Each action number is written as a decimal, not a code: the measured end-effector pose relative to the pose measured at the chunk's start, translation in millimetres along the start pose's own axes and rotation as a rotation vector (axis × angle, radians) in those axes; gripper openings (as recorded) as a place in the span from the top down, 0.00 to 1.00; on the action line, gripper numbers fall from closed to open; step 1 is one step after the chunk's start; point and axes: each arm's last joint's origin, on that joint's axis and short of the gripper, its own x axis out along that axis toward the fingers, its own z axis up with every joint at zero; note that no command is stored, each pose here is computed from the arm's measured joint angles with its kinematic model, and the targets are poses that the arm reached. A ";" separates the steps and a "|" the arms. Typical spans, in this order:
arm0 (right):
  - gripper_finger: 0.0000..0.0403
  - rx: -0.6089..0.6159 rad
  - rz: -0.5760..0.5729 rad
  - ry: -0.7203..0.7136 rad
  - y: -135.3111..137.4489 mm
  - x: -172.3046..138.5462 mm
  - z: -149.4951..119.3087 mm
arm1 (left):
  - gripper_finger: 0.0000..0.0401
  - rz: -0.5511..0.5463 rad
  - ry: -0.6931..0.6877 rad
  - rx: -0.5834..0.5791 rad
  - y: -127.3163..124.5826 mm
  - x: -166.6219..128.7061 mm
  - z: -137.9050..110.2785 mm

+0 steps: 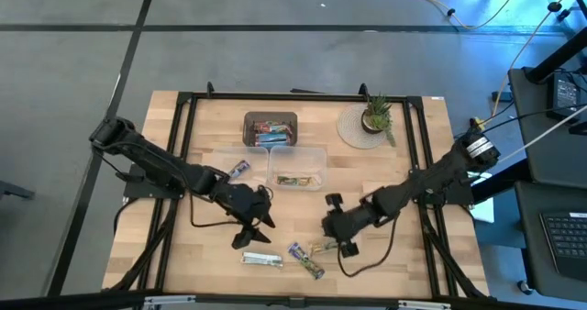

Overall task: Pick and place Granola Bars by type
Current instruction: Put the yellow granola bar into the right transparent bin

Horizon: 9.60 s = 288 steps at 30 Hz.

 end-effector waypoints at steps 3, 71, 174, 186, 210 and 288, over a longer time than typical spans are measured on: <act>0.71 0.047 -0.017 -0.086 -14.1 -21.0 27.9 | 0.42 -0.024 -0.046 -0.001 -6.7 -13.9 5.2; 0.80 -0.001 -0.087 0.115 48.0 77.6 -34.6 | 0.42 0.079 -0.120 0.148 -9.4 -30.2 9.2; 0.49 0.378 -0.267 -0.041 7.8 -4.2 31.1 | 0.42 0.454 0.097 0.294 -72.3 100.4 -89.5; 0.49 0.379 -0.260 -0.051 9.6 -2.4 31.7 | 0.42 0.447 0.247 0.262 -61.1 118.0 -112.4; 0.49 0.341 -0.274 -0.049 9.2 -2.5 31.6 | 0.76 0.520 0.248 0.181 -55.0 120.6 -118.8; 0.49 0.374 -0.315 0.050 12.6 -5.2 18.9 | 0.63 0.719 0.219 0.018 153.9 49.8 38.8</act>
